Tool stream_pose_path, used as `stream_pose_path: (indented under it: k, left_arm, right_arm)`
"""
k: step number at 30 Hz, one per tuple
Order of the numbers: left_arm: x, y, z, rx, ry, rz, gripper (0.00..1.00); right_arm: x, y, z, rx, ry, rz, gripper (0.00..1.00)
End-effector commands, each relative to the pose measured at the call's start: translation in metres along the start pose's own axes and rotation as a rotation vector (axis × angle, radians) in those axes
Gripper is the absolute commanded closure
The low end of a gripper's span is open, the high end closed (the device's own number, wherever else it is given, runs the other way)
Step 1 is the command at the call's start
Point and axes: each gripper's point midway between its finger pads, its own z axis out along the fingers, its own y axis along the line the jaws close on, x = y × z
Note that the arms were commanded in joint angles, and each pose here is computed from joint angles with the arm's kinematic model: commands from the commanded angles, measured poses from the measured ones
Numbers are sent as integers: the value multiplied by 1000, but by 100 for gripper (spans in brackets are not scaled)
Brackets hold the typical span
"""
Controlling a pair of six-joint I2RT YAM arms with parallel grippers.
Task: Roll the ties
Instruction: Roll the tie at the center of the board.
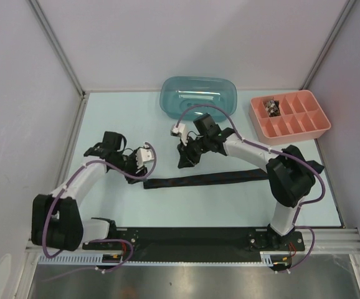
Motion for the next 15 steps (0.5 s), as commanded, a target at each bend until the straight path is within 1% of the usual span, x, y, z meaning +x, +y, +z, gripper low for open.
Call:
stream_pose_path:
  k: [1,2,4,5,7,8,11,12,14,15]
  left_arm:
    - [-1,-24,-5,44,-48,91,35]
    - [5,-26,-3,46,-39,93,33]
    - [8,-25,-2,43,-34,88,29]
    - [9,-24,0,42,-39,86,27]
    - [12,-24,2,45,-41,89,27]
    - [14,-24,4,43,-41,93,26]
    - [22,-21,7,27,-15,115,26]
    - [22,-20,7,24,-11,119,25]
    - [27,-16,8,16,9,124,26]
    - [27,-15,9,19,10,120,25]
  right_arm:
    - [-14,8,33,-28,-13,31,73]
    - [-21,13,37,-43,-16,41,74]
    - [-22,18,46,-83,-19,87,78]
    - [-25,25,48,-106,-25,160,79]
    - [-27,36,55,-161,-37,220,80]
    - [-27,41,59,-176,-32,314,80]
    - [-28,48,74,-215,-38,406,84]
    - [-35,51,78,-232,-57,459,85]
    - [-34,52,87,-250,-57,521,85]
    - [-39,50,90,-255,-78,542,86]
